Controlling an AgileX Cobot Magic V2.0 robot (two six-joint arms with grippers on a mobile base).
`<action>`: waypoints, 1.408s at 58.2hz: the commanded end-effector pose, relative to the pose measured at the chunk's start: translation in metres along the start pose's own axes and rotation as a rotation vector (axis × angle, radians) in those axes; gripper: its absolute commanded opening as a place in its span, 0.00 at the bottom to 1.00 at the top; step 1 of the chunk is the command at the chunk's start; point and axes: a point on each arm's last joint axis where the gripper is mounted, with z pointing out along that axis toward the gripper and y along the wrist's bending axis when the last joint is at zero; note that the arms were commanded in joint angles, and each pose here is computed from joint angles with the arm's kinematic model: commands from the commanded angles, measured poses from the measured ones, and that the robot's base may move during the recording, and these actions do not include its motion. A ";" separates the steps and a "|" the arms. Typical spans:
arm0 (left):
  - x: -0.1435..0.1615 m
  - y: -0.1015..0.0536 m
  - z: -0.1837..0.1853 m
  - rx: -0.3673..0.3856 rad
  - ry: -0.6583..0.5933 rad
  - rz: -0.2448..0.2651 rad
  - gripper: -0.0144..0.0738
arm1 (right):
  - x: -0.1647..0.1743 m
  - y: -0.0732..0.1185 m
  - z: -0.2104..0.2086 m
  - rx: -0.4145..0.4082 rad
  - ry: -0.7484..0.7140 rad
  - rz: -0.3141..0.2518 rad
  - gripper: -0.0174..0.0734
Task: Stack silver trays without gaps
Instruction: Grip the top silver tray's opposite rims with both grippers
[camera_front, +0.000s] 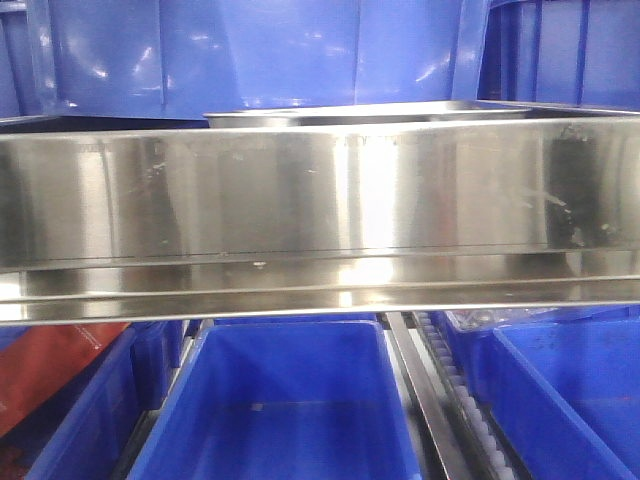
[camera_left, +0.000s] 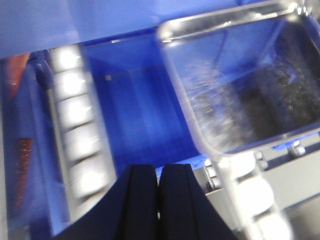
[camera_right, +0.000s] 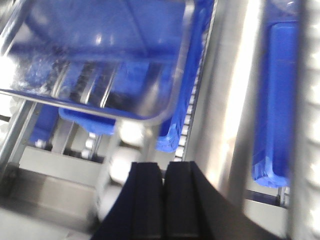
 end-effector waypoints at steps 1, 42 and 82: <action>-0.012 -0.015 0.012 0.005 0.003 0.011 0.14 | -0.017 0.005 0.014 0.005 0.003 -0.043 0.11; -0.023 -0.026 0.090 -0.025 0.143 -0.074 0.62 | -0.058 0.000 0.073 0.013 0.003 -0.020 0.55; -0.021 -0.029 0.113 -0.014 0.157 -0.087 0.62 | -0.055 -0.011 0.125 0.033 0.112 0.008 0.54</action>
